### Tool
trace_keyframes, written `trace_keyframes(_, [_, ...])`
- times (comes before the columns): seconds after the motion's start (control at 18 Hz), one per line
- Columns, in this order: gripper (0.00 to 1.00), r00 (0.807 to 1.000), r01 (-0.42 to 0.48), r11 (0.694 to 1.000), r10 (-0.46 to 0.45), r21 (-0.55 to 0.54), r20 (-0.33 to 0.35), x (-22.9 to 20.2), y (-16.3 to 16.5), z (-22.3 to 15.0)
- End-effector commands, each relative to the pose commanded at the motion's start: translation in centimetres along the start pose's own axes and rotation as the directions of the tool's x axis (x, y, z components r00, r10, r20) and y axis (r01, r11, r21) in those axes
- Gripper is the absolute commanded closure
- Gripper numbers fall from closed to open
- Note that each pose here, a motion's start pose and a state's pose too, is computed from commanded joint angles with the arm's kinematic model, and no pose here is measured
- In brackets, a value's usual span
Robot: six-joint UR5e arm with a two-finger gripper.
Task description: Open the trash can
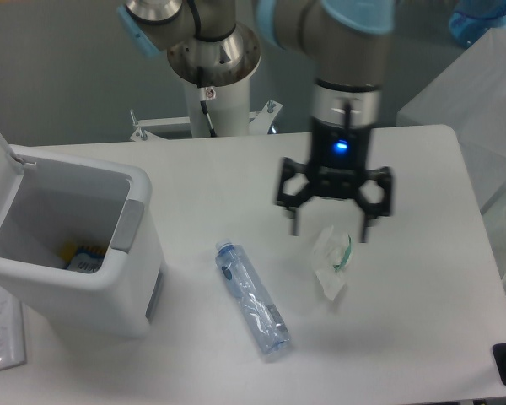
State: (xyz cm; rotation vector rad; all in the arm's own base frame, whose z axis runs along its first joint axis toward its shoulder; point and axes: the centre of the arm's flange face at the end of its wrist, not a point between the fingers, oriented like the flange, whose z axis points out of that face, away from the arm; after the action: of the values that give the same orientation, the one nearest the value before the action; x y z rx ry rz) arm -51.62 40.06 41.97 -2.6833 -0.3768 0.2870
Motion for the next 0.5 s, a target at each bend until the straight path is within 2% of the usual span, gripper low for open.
trace_keyframes(0.06, [0.00,1.000,-0.023,0.999,0.024,-0.037,0.005,-1.6,1.2,1.3])
trace_keyframes(0.11, [0.00,0.996,-0.094,0.993,0.094,-0.070,0.008,-2.2,1.7,1.7])
trace_keyframes(0.28, [0.00,0.957,-0.290,0.946,0.288,-0.146,-0.035,-2.6,2.9,2.1])
trace_keyframes(0.5, [0.00,0.908,-0.419,0.885,0.407,-0.205,-0.098,-3.1,4.1,5.2])
